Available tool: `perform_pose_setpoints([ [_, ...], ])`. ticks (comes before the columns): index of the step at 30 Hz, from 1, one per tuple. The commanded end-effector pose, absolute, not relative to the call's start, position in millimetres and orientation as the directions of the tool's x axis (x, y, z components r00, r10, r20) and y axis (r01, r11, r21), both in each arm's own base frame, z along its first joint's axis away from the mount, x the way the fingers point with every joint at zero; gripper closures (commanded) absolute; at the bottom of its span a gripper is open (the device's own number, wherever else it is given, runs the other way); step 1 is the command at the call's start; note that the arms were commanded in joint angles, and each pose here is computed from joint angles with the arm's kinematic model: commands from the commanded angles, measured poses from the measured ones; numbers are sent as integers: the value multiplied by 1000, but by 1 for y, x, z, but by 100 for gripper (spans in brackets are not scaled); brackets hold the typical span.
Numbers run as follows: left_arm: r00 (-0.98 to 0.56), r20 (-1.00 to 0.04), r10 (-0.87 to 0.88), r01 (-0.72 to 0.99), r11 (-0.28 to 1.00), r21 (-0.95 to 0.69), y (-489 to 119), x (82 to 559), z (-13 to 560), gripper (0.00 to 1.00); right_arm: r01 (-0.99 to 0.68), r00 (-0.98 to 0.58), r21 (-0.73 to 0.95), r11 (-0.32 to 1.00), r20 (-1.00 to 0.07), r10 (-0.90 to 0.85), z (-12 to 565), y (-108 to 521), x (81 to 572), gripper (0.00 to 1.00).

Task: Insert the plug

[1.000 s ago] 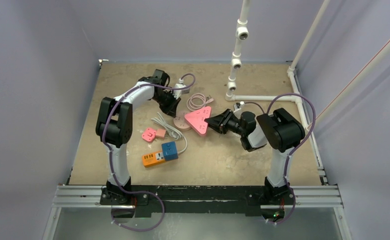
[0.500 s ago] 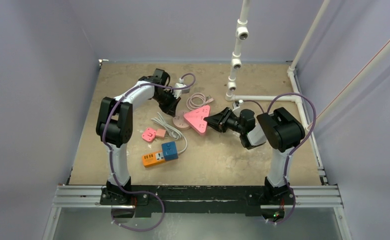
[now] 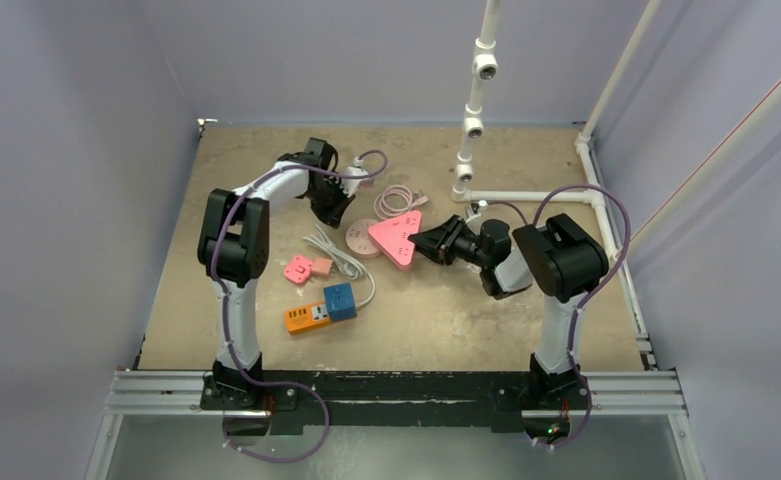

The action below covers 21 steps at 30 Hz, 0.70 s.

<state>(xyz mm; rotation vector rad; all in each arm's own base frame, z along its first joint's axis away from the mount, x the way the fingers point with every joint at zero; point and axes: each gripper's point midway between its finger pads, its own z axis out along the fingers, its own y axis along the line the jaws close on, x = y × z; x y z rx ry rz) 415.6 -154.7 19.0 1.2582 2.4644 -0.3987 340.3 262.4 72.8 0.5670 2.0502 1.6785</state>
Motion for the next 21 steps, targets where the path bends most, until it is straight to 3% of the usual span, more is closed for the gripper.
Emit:
perform_pose_setpoints([
  [1,-568,-365,738,815,565,-127,-146,390,9,100,87,-791,979,185,-46,610,59,255,344,100],
  [6,-576,-428,697,802,583,-129,-154,407,41,100,85,-810,974,209,-55,583,52,258,345,100],
  [8,-567,-476,672,799,589,-119,-162,422,64,86,83,-814,972,218,-60,578,50,259,346,100],
  [12,-544,-569,617,803,580,-139,-183,440,108,74,84,-814,969,232,-67,577,47,258,348,100],
  [16,-516,-598,613,830,530,-173,-205,434,132,68,88,-816,965,248,-73,574,43,257,348,100],
  [21,-523,-588,616,842,478,-249,-229,409,125,66,96,-816,960,262,-74,573,41,257,348,100],
])
